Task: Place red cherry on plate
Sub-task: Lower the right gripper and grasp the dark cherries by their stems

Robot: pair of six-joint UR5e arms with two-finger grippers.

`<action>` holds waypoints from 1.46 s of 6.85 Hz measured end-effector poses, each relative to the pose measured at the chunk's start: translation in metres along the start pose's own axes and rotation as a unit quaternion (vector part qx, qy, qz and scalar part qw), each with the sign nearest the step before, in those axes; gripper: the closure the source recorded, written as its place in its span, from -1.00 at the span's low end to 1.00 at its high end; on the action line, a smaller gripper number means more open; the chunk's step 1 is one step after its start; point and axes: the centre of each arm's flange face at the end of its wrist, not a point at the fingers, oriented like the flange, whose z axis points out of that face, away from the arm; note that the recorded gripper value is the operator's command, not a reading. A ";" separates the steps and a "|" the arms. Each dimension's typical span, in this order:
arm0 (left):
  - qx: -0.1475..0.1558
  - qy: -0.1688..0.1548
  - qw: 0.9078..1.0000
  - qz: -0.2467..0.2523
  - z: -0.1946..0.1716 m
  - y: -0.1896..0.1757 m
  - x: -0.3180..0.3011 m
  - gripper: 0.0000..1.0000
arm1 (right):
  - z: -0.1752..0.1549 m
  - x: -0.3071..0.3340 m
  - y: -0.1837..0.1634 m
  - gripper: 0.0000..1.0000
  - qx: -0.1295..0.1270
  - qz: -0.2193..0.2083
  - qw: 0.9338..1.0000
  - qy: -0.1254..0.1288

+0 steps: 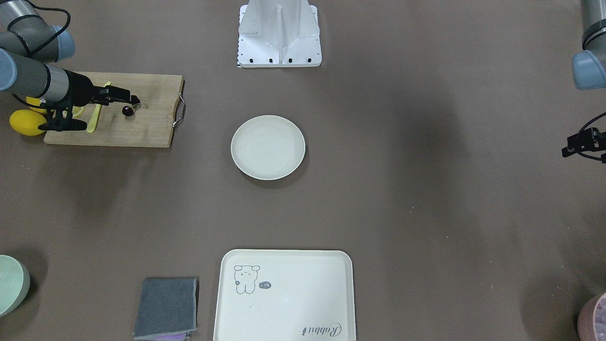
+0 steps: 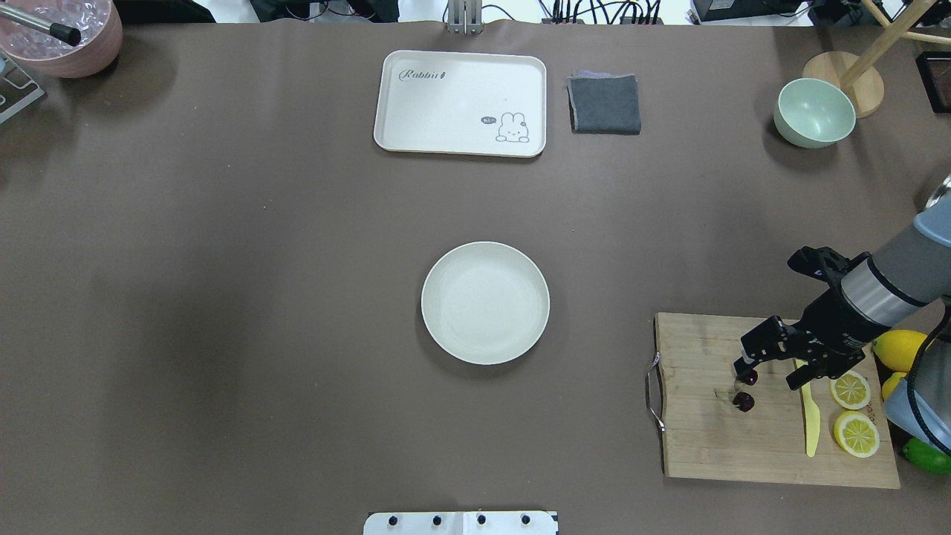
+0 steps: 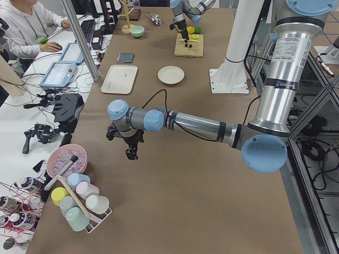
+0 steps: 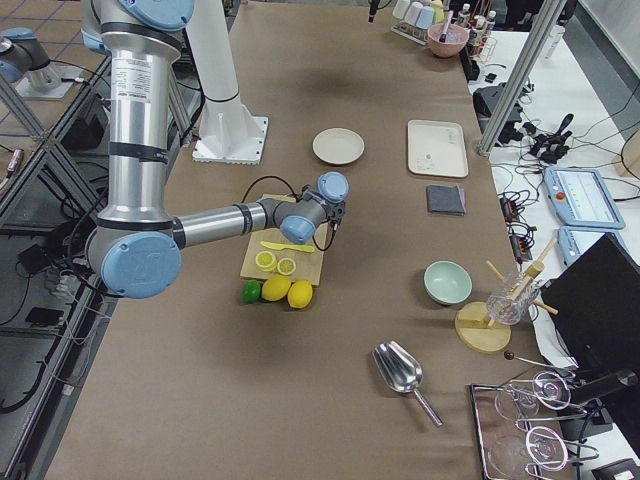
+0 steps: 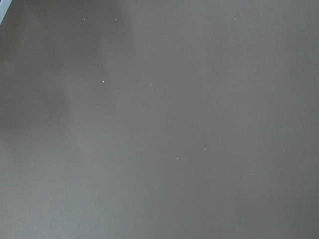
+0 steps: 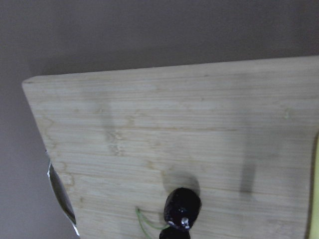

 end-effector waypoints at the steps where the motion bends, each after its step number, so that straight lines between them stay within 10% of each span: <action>1: 0.000 0.000 1.000 0.000 0.000 0.000 0.000 -0.97 | 0.006 0.003 0.000 -0.99 0.010 -0.001 1.000 0.010; 6: 0.000 0.000 1.000 -0.001 0.001 0.000 -0.001 -0.97 | 0.012 -0.003 0.002 -0.22 0.023 -0.002 1.000 0.020; 10: -0.001 0.001 1.000 -0.001 0.002 0.000 -0.001 -0.97 | 0.009 -0.002 -0.001 0.81 0.027 0.001 0.999 0.019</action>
